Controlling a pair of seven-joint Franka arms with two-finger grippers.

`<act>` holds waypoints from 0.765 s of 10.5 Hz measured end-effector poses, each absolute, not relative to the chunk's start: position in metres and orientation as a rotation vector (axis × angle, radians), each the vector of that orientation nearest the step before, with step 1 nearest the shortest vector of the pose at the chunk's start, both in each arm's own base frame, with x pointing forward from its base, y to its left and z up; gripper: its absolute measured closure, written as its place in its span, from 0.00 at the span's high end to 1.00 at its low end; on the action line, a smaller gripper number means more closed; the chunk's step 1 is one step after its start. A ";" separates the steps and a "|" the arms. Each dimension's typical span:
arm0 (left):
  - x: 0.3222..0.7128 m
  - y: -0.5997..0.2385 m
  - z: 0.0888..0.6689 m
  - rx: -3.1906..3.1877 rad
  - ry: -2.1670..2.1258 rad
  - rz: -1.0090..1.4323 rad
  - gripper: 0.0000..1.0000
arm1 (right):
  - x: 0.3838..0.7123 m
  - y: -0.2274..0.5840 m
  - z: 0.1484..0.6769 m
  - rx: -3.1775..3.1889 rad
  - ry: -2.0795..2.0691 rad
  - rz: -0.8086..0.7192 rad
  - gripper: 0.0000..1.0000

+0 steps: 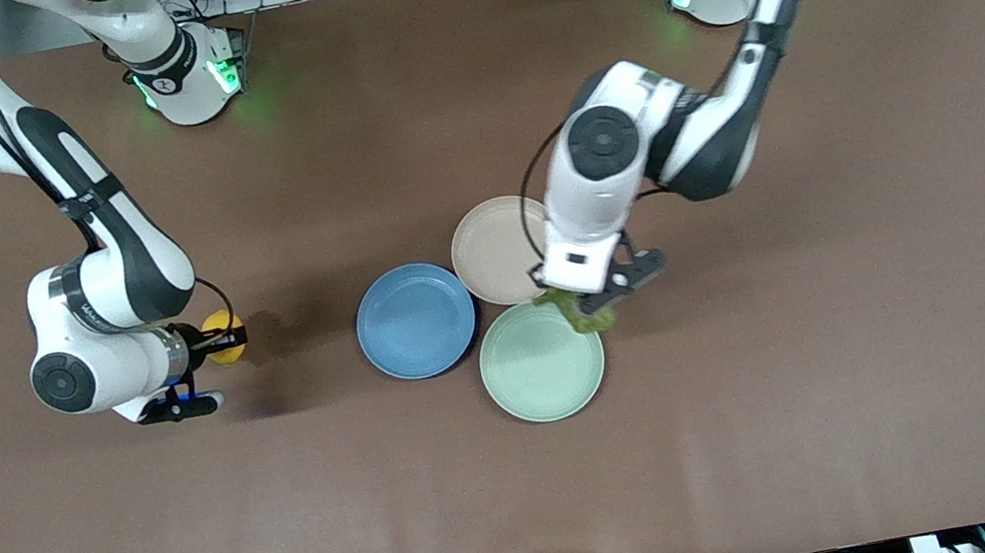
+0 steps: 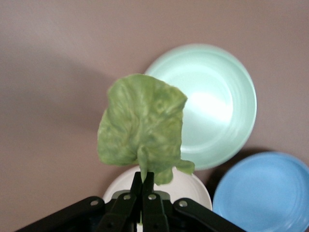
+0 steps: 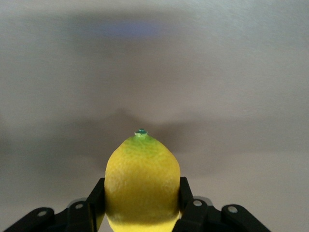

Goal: Pick lemon and lettuce from blue and beige plates
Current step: 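Lift the lemon off the blue plate while the left gripper lifts the lettuce, then set the lemon on the table while the left gripper sets the lettuce down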

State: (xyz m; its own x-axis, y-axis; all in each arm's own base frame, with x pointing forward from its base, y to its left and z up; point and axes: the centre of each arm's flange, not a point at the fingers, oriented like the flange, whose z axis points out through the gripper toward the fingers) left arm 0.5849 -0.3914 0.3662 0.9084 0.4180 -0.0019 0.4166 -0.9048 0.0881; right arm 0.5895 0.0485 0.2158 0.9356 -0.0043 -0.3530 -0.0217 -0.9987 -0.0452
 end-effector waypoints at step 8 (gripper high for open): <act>0.673 -0.171 0.310 3.152 0.376 -0.049 0.02 | 0.570 0.032 0.198 -3.046 0.037 0.589 0.97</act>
